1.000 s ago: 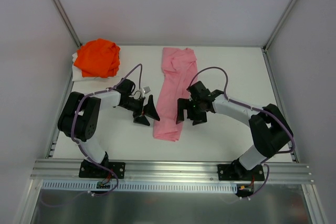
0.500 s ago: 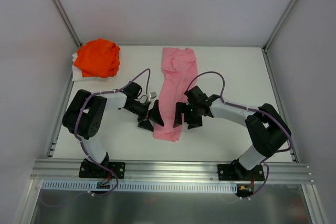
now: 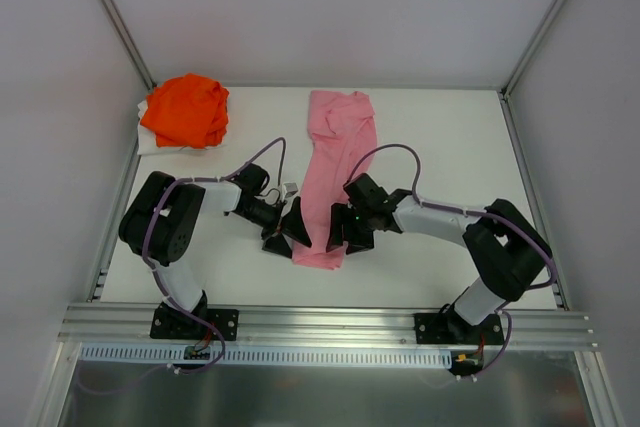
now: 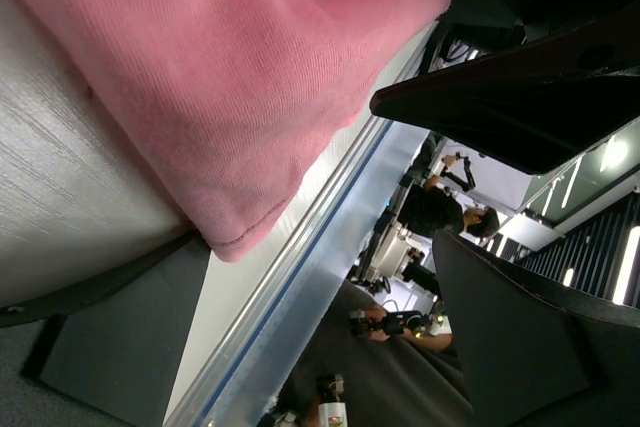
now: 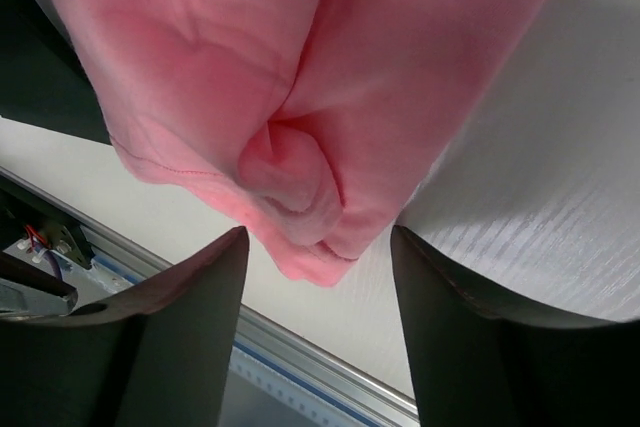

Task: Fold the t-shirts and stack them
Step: Rotate the tshirt 90 degrees, then grab the bottom of the folded rectangular tshirt with both arms

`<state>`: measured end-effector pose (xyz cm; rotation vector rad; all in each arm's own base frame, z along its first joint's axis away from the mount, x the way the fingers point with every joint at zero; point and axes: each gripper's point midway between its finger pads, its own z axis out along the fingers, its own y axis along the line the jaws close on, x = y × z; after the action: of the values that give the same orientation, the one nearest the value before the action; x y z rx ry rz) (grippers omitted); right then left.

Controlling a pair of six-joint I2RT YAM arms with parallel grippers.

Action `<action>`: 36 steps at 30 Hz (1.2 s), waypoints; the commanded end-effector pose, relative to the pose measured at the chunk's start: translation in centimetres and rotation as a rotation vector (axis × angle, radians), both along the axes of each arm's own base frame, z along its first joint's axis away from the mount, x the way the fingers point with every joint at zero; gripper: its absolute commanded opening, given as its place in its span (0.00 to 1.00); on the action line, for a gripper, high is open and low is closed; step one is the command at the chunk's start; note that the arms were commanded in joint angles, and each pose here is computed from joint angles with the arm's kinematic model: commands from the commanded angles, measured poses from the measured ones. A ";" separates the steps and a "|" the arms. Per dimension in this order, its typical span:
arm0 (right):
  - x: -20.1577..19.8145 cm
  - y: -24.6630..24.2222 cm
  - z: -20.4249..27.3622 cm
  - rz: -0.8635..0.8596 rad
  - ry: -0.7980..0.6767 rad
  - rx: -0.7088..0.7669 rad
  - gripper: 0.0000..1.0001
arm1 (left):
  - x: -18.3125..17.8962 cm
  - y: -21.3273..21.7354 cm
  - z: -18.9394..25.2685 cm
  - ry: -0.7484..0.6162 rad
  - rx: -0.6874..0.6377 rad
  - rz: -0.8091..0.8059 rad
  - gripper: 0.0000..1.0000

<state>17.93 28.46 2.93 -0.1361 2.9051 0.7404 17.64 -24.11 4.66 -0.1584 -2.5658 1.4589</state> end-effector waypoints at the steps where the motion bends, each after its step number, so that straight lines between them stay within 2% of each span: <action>1: 0.2 0.4 -0.2 -0.027 -0.011 -0.001 0.61 | -0.3 0.2 -0.9 -0.031 0.024 -0.010 0.99; 8: -0.1 1.1 -0.8 -0.028 -0.001 0.000 0.42 | -0.6 0.4 -0.7 -0.044 0.021 -0.011 0.98; 9: -0.2 1.1 -0.9 -0.027 0.001 0.000 0.32 | -0.7 0.4 -0.7 -0.043 0.022 -0.013 0.92; 11: -0.2 1.2 -1.1 -0.025 0.004 -0.001 0.29 | -0.7 0.3 -0.7 -0.040 0.014 -0.012 0.90; 12: -0.2 1.3 -1.1 -0.026 0.006 -0.001 0.25 | -0.7 0.3 -0.7 -0.039 0.009 -0.016 0.80; 14: -0.3 1.2 -1.4 -0.027 0.012 -0.004 0.17 | -0.6 0.2 -0.7 -0.035 0.002 -0.018 0.75; 15: -0.3 1.3 -1.5 -0.026 0.016 -0.005 0.14 | -0.5 0.1 -0.7 -0.035 -0.001 -0.017 0.65; 18: -0.4 1.4 -1.5 -0.021 0.020 -0.004 0.08 | -0.3 -0.1 -0.8 -0.033 -0.008 -0.019 0.45; 19: -0.5 1.2 -1.6 -0.021 0.024 -0.011 0.07 | -0.2 -0.1 -0.8 -0.034 -0.011 -0.018 0.32; 21: -0.5 1.2 -1.5 -0.022 0.022 -0.011 0.05 | -0.1 -0.2 -0.8 -0.039 -0.007 -0.017 0.17; 22: -0.6 1.1 -1.4 -0.020 0.023 -0.013 0.05 | 0.0 -0.1 -0.8 -0.041 -0.003 -0.014 0.04; 23: -0.6 1.0 -1.4 -0.016 0.021 -0.016 0.04 | 0.1 -0.1 -0.9 -0.047 0.008 -0.013 0.00; 30: -0.9 0.5 -0.7 -0.010 0.019 -0.027 0.02 | 0.0 -0.1 -1.0 -0.042 0.012 -0.005 0.00; 36: -1.6 -0.1 1.7 0.012 0.018 -0.021 0.01 | -0.9 0.0 0.4 -0.039 0.008 -0.024 0.00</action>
<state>16.90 28.77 2.00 -0.1084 2.9499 0.7083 17.21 -23.93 3.65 -0.1657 -2.5884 1.4332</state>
